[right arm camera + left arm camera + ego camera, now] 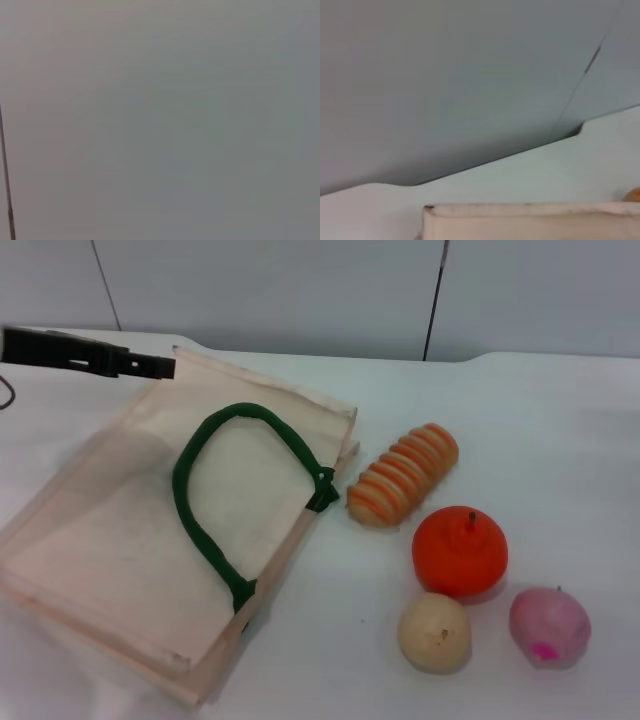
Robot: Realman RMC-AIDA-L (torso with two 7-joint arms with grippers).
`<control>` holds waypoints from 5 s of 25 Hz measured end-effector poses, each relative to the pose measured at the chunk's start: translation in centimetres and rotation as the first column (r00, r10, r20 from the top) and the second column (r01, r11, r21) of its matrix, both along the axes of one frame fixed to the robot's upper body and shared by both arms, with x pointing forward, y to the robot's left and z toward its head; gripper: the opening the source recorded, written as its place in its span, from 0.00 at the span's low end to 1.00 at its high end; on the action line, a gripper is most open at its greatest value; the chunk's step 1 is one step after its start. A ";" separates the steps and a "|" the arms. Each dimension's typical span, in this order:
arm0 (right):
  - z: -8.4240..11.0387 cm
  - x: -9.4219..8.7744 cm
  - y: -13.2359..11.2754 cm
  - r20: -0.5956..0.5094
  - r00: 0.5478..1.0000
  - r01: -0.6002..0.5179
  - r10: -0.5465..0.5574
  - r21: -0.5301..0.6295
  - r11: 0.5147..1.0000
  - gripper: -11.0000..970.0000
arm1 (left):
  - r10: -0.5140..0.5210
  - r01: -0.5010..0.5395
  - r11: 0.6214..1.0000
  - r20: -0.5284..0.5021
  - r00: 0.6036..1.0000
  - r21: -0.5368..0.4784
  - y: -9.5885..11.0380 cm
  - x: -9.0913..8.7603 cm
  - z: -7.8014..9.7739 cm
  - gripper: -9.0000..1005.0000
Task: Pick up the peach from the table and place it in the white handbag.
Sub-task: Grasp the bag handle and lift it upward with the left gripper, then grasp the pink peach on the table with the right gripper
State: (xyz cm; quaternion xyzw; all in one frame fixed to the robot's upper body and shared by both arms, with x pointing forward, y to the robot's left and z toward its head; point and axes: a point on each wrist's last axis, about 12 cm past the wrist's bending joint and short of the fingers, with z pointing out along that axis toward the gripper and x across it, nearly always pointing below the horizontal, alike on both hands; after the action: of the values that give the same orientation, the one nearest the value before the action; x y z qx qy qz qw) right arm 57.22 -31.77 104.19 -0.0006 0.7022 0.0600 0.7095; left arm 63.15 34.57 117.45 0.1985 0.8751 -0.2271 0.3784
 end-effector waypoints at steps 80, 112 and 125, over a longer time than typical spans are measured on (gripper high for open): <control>0.1 0.1 -1.0 -0.012 1.000 0.029 -0.028 0.087 0.996 0.86 | -0.002 0.234 0.853 0.445 0.895 -0.467 1.4 -3.6 2.6 0.13; 5.5 -1.8 -5.6 -0.410 0.625 -0.698 0.664 0.090 0.711 0.85 | -0.092 0.253 0.841 0.336 0.937 -0.477 1.1 -2.9 5.3 0.14; 4.1 -3.6 -3.3 -0.519 0.405 -0.831 0.753 0.134 0.540 0.84 | -0.091 0.237 0.847 0.310 0.946 -0.475 1.2 -2.9 5.0 0.14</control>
State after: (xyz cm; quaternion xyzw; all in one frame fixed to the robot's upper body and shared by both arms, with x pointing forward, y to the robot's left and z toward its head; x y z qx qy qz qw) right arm 53.62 -35.09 108.30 -0.3688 0.7817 0.3355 0.3747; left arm 60.25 35.76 122.46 0.1967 0.7028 -0.4506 0.5142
